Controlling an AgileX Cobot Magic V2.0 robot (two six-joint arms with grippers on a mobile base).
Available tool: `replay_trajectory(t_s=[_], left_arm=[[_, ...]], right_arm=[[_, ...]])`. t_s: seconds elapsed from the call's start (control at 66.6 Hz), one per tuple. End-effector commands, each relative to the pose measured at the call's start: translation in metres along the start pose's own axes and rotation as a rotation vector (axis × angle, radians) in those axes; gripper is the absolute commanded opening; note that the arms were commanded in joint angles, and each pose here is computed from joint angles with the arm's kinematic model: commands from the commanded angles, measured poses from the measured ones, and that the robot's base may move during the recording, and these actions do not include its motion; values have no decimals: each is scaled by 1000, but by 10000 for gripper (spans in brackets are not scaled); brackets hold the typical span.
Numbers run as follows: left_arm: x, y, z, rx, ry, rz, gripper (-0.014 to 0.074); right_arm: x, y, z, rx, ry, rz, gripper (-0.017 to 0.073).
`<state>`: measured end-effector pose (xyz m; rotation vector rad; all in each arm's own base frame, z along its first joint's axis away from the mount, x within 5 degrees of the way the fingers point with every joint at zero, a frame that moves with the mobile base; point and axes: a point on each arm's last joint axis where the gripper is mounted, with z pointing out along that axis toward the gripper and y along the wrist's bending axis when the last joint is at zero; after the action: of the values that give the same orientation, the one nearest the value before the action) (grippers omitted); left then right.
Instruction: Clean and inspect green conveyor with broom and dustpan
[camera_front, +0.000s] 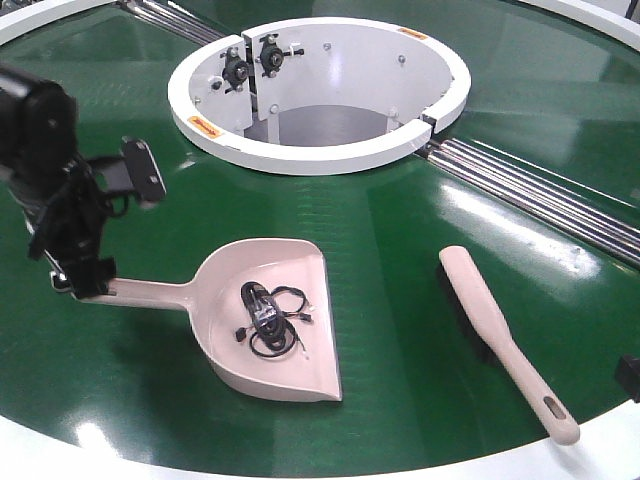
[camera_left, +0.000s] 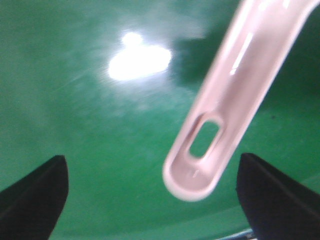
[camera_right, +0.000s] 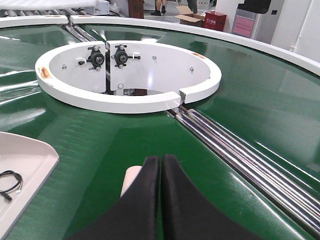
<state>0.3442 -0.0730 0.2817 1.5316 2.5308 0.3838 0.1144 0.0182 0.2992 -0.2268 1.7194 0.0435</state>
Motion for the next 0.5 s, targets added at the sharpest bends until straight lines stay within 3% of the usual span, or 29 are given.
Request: replay_trajectory(t_s=[0.0,0.09,0.18,0.33,0.481], left_arm=[[9,4,-58,-170,-166,-110,605],[14,1,-92,-240,-332,-217,531],[24,-6,-131,-294,-509,-337,393],[44,-23,-167,-340,-683,-452,1],[58,-51,-164,-346,-898,-537,-8]], right_arm=[[-15,-3,-2,21,-95,-14,-8],[-17,-3,-2,23,-109,-14,-8],[-17,-3,-2,24,-112,-14,-8],[-17,-3,-2,25,-117,-14,-8],[-19,-3,-3,27,-140,9,-7]])
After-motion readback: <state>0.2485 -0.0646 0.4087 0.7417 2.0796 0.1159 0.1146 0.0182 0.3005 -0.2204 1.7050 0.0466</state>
